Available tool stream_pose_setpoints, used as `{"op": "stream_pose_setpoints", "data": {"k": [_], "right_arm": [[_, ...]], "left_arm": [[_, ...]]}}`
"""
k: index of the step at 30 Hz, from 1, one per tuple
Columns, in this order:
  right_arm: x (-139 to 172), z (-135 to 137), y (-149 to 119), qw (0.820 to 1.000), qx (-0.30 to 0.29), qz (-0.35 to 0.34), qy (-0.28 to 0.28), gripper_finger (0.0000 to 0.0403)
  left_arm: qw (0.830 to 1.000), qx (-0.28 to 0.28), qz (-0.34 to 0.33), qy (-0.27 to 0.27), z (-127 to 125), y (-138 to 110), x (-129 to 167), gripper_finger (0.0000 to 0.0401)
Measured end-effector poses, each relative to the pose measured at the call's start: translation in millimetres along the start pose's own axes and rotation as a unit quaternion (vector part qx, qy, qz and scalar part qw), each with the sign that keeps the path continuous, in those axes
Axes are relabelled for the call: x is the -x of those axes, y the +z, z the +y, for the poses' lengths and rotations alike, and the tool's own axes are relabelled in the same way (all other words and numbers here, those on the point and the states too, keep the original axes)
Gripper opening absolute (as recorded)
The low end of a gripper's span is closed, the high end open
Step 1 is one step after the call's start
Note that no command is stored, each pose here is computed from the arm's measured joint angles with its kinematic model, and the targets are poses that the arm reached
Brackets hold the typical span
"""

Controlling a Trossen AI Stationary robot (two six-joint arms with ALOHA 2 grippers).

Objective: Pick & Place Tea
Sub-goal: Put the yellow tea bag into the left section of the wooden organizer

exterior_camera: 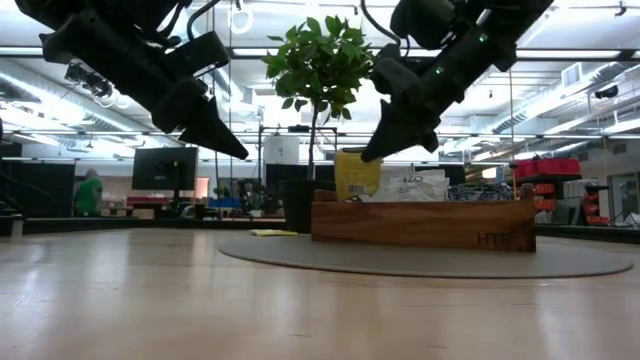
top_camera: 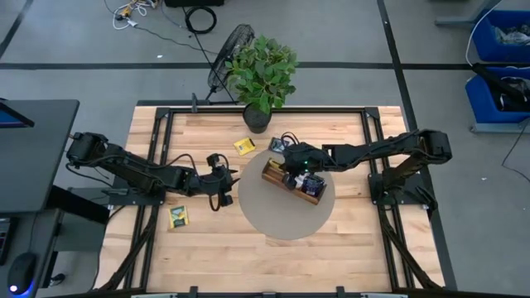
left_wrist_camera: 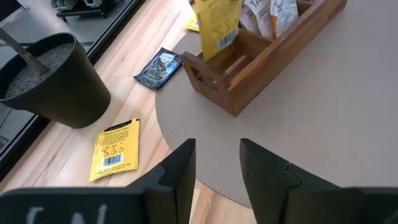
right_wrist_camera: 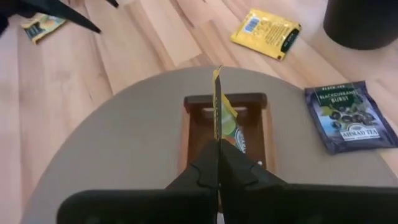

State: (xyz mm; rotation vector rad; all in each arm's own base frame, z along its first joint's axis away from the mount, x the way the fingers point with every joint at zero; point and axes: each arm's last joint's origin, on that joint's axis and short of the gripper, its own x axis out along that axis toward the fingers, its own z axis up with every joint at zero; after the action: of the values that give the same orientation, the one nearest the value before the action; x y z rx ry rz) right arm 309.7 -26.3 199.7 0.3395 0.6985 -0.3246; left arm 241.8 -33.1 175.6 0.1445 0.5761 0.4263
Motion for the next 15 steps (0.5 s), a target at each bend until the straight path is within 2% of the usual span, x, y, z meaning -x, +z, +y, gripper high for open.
{"op": "stream_pose_setpoints", "data": {"k": [7, 15], "right_arm": [[-5, -13, -10, 1.000, -0.025, 0.003, -0.010, 0.0000], [-9, -17, -16, 0.999, -0.033, -0.011, 0.013, 0.0000]], "left_arm": [[1.000, 0.002, -0.001, 0.000, 0, 0, 0, 0.0131], [1.000, 0.008, -0.006, 0.004, 2, 2, -1, 0.0131]]}}
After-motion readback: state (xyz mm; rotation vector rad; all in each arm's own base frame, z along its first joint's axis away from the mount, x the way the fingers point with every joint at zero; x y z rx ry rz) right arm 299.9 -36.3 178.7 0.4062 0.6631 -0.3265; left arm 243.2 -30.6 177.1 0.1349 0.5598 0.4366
